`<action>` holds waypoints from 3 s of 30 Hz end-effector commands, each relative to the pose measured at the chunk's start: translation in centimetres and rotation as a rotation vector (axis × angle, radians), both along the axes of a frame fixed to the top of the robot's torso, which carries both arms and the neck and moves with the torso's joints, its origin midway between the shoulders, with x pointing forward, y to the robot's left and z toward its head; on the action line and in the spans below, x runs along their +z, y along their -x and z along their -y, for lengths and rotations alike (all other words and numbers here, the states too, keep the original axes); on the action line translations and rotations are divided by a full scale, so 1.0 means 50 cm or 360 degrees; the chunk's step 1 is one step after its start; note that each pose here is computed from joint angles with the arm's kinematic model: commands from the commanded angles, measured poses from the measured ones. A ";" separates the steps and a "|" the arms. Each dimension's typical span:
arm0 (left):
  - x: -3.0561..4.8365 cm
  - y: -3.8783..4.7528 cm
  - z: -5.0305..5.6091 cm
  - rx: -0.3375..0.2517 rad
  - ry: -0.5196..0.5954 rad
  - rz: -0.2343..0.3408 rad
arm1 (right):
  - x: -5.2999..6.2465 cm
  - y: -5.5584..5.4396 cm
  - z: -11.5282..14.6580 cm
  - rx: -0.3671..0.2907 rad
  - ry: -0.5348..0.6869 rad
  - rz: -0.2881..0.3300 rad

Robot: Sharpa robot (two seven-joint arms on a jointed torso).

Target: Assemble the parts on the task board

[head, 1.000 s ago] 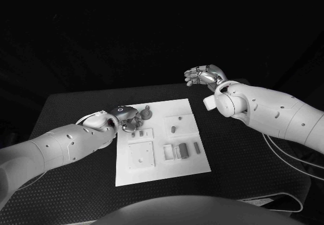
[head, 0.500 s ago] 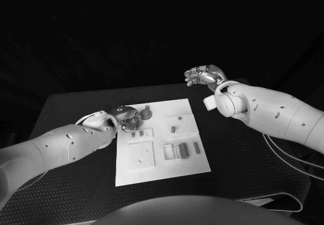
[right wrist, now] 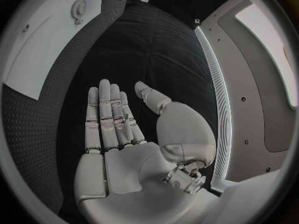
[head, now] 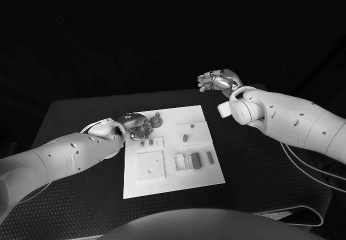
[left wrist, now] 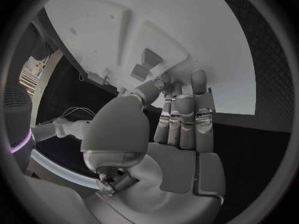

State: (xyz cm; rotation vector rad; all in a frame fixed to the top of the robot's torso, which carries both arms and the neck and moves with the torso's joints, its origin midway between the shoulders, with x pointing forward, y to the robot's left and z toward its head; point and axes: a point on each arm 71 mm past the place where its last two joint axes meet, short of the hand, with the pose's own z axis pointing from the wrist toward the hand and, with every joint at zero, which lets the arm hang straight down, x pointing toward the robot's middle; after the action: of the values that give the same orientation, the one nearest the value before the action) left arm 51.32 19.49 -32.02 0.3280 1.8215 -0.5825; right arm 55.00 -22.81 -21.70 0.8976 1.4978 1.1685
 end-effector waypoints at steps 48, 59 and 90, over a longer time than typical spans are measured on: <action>0.089 -0.040 -0.187 0.0648 0.0762 -0.0247 | -0.015 -0.008 0.029 0.0188 0.0451 0.0044; 0.148 -0.046 -0.239 0.0904 0.1402 -0.0516 | -0.020 0.020 -0.002 0.0507 0.1326 0.0191; 0.166 -0.027 -0.158 0.0712 0.1646 -0.0670 | -0.079 0.031 -0.050 0.0688 0.2043 0.0353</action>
State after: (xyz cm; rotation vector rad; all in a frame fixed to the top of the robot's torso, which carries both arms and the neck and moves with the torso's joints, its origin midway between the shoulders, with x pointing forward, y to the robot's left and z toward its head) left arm 52.67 27.84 -23.96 -0.9261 1.6538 -1.1755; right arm 53.49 -20.53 -25.43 -0.3761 1.8359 0.3719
